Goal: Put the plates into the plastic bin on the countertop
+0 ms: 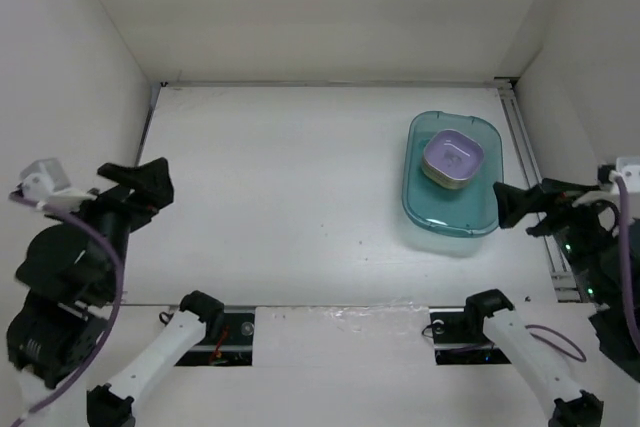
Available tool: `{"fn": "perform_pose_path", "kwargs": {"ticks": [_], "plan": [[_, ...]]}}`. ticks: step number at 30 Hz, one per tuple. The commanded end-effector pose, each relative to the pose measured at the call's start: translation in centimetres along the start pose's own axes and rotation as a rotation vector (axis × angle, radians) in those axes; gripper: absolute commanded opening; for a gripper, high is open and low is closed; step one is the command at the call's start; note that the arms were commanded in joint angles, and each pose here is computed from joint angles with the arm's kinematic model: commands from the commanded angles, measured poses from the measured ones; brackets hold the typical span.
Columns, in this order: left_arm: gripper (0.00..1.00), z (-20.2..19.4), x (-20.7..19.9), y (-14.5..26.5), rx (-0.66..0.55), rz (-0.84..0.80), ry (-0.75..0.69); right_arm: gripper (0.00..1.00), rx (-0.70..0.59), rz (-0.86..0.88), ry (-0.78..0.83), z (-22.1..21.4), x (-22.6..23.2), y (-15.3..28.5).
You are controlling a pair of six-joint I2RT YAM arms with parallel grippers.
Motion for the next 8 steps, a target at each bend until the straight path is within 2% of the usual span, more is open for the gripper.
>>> {"fn": "perform_pose_path", "kwargs": {"ticks": [1, 5, 8], "plan": [[1.0, 1.0, 1.3, 2.7, -0.016, -0.019, 0.015, 1.0, 0.031, 0.047, 0.066, -0.3, -0.4, 3.3], [1.0, 0.9, 2.3, 4.0, -0.016, -0.017, 0.014, 1.0, 0.027, 0.02, 0.081, -0.8, -1.2, 4.8], [1.0, 0.4, 2.8, 3.8, 0.0, 0.021, 0.002, 1.0, 0.044, -0.016, 0.087, -1.2, -1.6, 4.4]]}}
Point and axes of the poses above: each gripper's point midway between its finger pads, its own y axis back along the fingers, its own x axis along the line the jaws close on, z = x × y, the point moved 9 cm from there along y, back along the fingers, and after that the axes turned 2 degrees about -y, right-handed, at the moved point
